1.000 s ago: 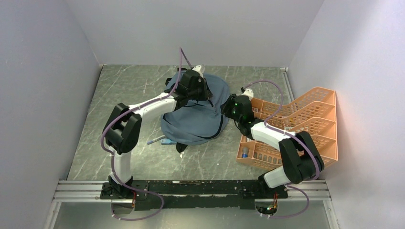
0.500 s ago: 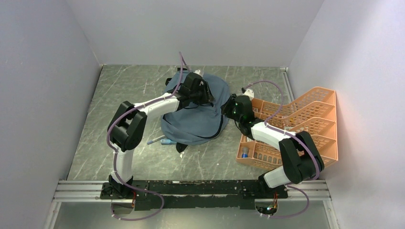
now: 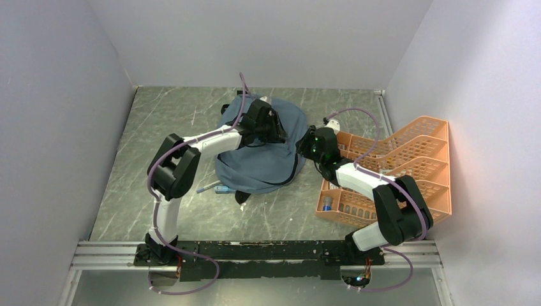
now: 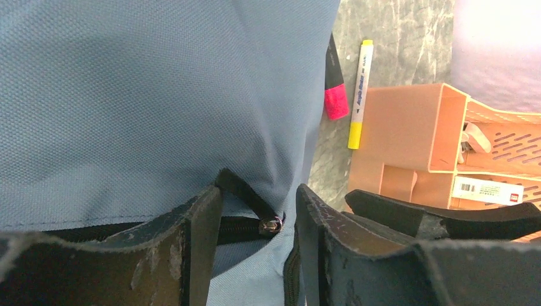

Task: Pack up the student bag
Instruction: Unzip the student bag at the center of the board.

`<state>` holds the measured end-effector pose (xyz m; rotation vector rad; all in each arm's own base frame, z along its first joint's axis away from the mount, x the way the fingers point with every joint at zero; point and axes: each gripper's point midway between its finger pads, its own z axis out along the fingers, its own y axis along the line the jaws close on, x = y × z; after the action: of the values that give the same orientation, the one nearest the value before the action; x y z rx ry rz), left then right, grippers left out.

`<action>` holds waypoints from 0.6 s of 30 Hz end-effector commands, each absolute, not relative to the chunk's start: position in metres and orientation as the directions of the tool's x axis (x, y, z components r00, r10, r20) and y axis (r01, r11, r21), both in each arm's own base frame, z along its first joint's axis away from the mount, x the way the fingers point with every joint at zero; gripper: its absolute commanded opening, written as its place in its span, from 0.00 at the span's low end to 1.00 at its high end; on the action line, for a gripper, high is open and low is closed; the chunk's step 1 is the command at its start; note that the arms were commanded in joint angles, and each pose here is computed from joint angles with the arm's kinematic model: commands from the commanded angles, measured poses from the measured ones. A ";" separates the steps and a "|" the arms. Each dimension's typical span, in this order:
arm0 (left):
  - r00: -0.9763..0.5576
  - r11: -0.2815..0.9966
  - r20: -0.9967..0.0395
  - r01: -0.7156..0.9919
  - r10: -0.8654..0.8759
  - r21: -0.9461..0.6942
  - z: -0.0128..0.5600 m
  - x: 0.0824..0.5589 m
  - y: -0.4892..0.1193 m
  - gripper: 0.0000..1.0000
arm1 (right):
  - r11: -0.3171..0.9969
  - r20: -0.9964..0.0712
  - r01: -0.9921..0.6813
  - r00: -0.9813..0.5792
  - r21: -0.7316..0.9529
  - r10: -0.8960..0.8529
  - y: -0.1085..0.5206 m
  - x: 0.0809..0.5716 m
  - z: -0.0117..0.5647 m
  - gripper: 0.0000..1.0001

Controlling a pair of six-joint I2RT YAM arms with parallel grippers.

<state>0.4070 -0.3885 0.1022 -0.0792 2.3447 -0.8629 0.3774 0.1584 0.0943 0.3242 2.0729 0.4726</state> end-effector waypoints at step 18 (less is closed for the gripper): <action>-0.770 0.748 -0.571 0.195 -0.284 -0.634 0.110 0.421 -0.404 0.05 | 0.893 -0.764 0.045 -0.498 0.448 0.409 0.151 0.380 0.100 0.49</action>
<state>0.4135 -0.3956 0.0901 -0.0980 2.3430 -0.8803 0.3771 0.1548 0.0923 0.3269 2.0825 0.4661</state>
